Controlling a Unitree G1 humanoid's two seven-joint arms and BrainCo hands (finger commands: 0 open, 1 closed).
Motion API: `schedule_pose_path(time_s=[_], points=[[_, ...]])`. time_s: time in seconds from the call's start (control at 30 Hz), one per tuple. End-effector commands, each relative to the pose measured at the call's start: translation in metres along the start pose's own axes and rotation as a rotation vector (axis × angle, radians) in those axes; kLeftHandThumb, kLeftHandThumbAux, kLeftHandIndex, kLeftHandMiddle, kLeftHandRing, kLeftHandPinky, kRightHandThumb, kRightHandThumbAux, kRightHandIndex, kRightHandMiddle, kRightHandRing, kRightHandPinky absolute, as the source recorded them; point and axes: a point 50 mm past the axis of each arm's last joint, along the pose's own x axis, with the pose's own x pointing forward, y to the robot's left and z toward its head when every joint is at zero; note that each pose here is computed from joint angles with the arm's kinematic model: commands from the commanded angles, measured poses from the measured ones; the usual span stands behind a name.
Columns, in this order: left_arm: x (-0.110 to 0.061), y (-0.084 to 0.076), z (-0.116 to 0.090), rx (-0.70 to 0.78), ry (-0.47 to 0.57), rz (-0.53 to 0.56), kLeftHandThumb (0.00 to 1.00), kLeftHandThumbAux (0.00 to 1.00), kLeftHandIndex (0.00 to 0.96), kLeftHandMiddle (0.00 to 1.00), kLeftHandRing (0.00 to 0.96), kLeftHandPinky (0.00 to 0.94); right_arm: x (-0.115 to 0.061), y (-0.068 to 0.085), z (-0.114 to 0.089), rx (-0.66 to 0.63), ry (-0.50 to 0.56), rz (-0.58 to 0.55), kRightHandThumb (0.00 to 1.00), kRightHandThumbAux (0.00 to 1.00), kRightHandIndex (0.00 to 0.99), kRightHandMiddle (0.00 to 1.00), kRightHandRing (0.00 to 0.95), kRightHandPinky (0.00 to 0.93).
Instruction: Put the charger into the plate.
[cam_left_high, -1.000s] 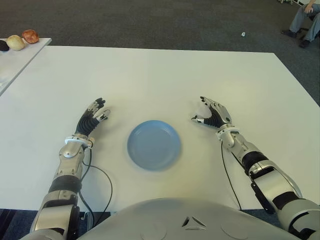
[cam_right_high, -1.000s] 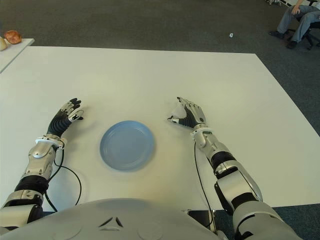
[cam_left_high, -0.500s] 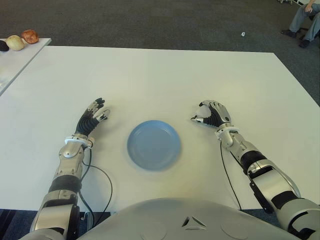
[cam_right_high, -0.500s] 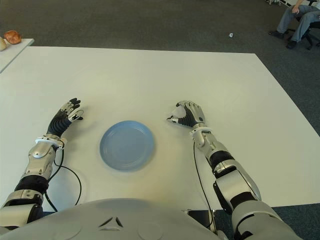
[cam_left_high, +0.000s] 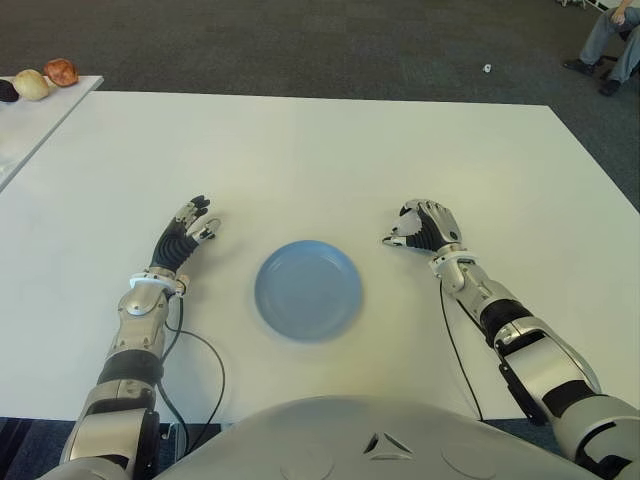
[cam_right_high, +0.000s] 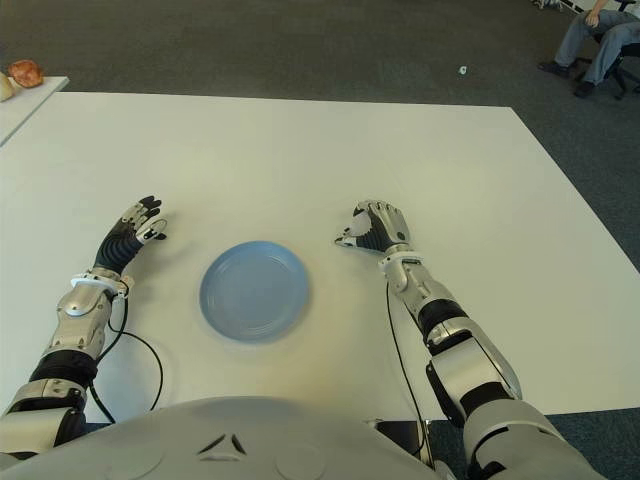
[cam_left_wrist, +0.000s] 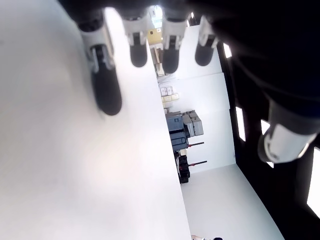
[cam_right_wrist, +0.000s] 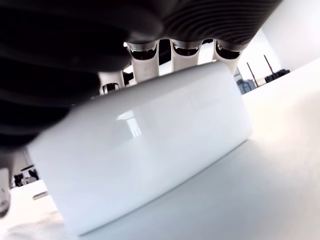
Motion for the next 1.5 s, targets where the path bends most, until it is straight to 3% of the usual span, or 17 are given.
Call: schedule_pose_path(time_s=[0.03,0.27,0.6,1.5], points=[[-0.0057,-0.0013,-0.0126,-0.012,0.065,0.000,0.000,0.497,0.070,0.109,0.080,0.046,-0.0410,0.0502,-0.0108,-0.089,0.057,0.253,0.719,0.699,0.440,0.799,0.780,0.800],[-0.0059,-0.0017,-0.0132,-0.016,0.068,0.002,0.000,0.494,0.070,0.111,0.084,0.057,-0.0408,0.0502,-0.0111,-0.118,0.058,0.259,0.736,0.704,0.442,0.832,0.814,0.822],[-0.0057,-0.0017,-0.0130,-0.021,0.069,0.004,0.000,0.505,0.072,0.106,0.080,0.057,-0.0390,0.0523,-0.0076,-0.057,0.158,0.272,0.745,0.707,0.441,0.857,0.839,0.803],[-0.0060,-0.0020,-0.0140,-0.024,0.072,-0.001,0.000,0.494,0.078,0.103,0.077,0.055,-0.0391,0.0462,-0.0030,-0.063,0.169,0.229,0.744,0.709,0.441,0.874,0.851,0.797]])
